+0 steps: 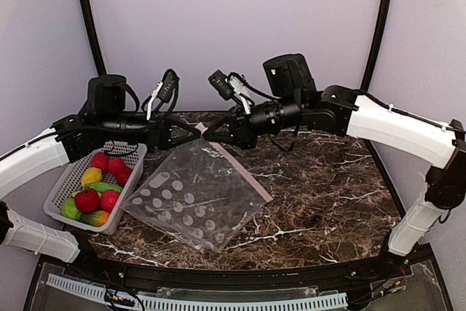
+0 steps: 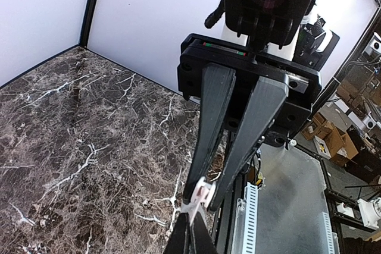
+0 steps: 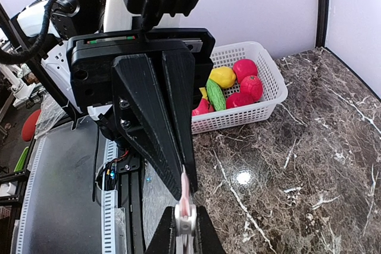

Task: Place the food in the zip-top bag and seal the zipper
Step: Unzip the zipper from the zipper food storage bag.

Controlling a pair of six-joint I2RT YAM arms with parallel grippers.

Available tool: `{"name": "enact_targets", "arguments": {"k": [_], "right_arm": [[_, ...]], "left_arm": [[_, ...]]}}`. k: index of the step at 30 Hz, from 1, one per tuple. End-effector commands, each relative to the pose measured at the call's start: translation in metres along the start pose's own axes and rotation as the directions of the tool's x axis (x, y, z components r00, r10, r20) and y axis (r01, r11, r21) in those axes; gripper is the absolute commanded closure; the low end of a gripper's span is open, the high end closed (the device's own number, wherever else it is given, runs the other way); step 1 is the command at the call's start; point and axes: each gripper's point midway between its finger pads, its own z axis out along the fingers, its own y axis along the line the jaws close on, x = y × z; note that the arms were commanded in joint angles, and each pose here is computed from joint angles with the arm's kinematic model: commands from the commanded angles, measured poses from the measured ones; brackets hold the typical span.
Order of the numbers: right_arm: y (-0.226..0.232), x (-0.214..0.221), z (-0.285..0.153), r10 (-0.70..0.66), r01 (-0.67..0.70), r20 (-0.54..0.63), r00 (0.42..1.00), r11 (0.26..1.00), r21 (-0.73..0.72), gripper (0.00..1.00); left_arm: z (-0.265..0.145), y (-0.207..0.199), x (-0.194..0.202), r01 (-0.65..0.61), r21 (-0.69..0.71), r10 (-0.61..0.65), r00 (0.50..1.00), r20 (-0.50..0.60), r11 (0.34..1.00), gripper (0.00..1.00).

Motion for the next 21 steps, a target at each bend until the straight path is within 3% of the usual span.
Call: {"name": "enact_targets", "arguments": {"k": [1,21], "right_arm": [[0.001,0.013,-0.002,0.012,-0.012,-0.037,0.999,1.000,0.004,1.00],[-0.003,0.021,0.000,0.028,-0.027,-0.052,0.998,1.000,0.013,1.00]], "left_arm": [[-0.012,0.000,-0.012,-0.045,-0.050,0.048,0.997,0.057,0.998,0.99],[-0.028,0.016,-0.021,-0.012,-0.117,0.027,0.992,0.126,0.993,0.99]]}}
